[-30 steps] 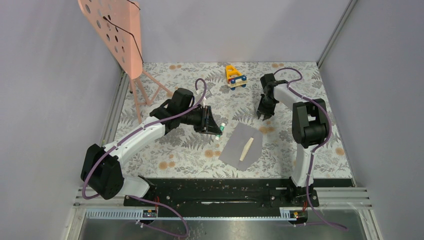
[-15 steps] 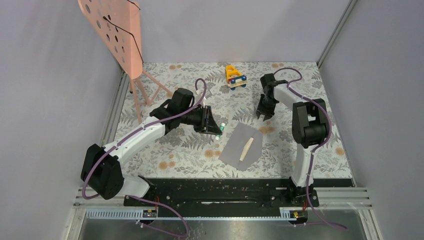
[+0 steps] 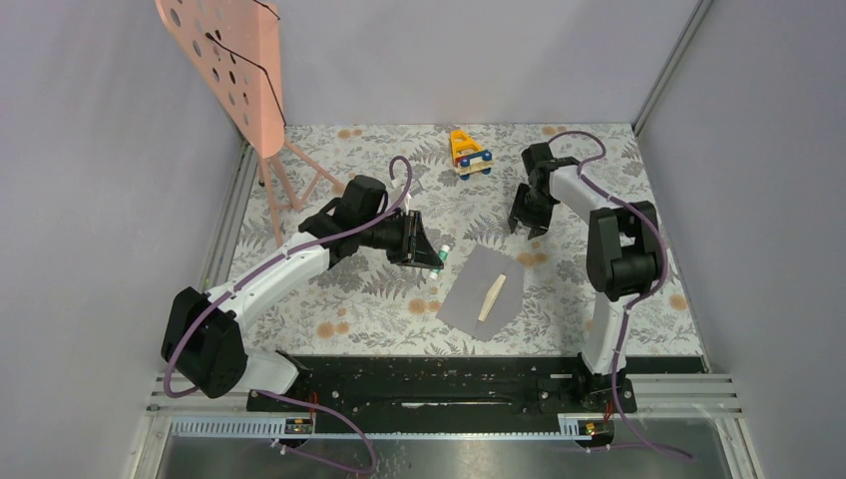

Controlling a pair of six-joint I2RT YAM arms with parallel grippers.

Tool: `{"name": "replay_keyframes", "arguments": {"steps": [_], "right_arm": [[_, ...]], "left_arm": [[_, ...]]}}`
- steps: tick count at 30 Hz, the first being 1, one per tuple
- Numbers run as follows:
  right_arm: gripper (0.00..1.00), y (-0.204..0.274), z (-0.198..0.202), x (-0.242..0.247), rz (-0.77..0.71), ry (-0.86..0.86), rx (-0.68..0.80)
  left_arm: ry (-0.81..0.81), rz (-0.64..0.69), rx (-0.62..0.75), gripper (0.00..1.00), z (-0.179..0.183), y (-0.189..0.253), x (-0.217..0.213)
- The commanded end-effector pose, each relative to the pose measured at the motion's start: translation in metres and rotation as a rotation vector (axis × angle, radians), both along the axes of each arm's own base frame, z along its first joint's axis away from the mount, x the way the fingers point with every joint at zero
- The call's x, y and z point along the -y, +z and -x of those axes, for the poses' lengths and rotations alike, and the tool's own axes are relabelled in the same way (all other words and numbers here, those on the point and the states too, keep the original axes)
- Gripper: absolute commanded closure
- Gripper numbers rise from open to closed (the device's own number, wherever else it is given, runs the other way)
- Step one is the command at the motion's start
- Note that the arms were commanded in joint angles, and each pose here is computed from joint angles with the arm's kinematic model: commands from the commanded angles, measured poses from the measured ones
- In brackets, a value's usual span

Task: Place the letter into the envelope and seal it
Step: Place the solid glue cap at the center of the board, then unscrew the solid glue.

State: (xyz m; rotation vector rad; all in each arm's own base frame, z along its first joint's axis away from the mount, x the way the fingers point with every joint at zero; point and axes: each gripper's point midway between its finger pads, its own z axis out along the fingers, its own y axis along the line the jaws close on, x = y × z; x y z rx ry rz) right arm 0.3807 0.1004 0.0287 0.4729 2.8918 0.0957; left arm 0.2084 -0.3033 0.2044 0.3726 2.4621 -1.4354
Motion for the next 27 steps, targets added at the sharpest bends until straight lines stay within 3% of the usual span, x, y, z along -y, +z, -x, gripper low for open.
{"name": "replay_keyframes", "arguments": {"steps": [1,5,10,14,19,27], "right_arm": [[0.44,0.081,-0.006,-0.014,-0.077,0.056,0.181],[0.39,0.134,0.004,-0.025,-0.171,0.111,0.306],[0.36,0.185,0.043,-0.061,-0.457,0.179,0.497],[0.31,0.217,0.084,-0.073,-0.623,0.17,0.626],[0.29,0.231,0.121,-0.106,-0.852,0.163,0.662],[0.28,0.246,0.132,-0.16,-1.083,0.204,0.692]], "left_arm": [[-0.034,0.055,0.076,1.0,-0.005,0.026,0.007],[-0.065,0.067,0.087,1.0,-0.005,0.025,0.009],[-0.069,0.09,0.121,1.0,-0.011,0.036,0.012],[0.06,0.097,0.111,1.0,-0.036,0.05,0.014],[0.285,0.137,0.079,1.0,-0.071,0.067,0.016],[0.388,0.237,0.069,1.0,-0.079,0.083,0.02]]}}
